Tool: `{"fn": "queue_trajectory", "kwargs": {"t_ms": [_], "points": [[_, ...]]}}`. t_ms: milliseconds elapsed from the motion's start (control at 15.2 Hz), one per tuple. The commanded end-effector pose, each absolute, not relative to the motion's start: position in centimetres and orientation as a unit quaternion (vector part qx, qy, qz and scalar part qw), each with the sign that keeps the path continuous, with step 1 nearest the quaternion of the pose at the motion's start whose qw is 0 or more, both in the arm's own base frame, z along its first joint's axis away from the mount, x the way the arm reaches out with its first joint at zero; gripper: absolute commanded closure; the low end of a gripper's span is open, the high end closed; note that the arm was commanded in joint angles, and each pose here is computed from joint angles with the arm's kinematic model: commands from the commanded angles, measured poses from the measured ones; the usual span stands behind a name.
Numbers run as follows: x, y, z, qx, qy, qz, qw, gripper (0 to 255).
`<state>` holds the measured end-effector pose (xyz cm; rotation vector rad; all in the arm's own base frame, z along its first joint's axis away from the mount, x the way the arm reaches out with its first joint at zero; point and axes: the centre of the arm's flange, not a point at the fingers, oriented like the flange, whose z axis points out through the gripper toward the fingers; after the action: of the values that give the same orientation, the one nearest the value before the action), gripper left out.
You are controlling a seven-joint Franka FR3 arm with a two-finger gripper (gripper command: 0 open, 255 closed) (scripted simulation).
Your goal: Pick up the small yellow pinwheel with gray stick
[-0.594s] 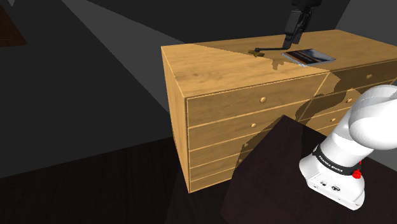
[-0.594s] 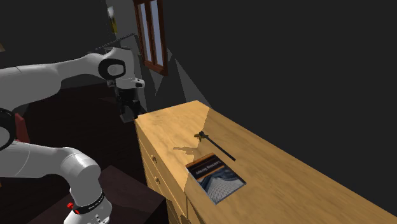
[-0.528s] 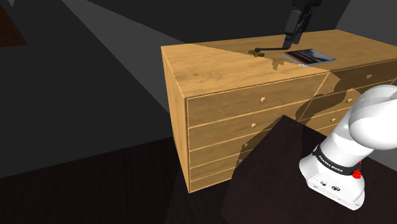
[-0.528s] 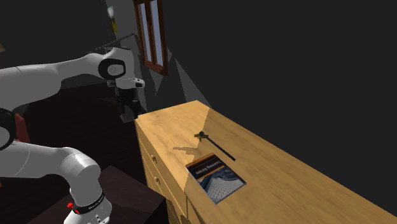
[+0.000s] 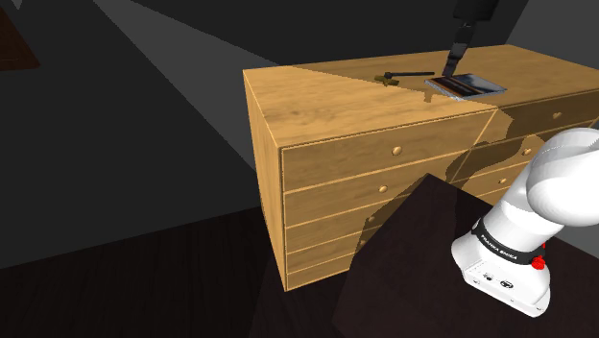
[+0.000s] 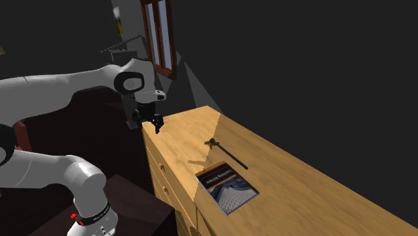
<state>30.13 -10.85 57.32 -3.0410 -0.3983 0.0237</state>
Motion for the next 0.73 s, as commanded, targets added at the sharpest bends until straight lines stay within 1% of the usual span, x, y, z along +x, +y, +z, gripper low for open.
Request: {"fn": "queue_trajectory", "kwargs": {"t_ms": [0,660], "points": [[30.0,-13.6,56.6,-0.986,-0.163,0.001,0.036,0],[33.1,-25.8,53.0,-0.950,-0.311,-0.028,0.034,0]]}}
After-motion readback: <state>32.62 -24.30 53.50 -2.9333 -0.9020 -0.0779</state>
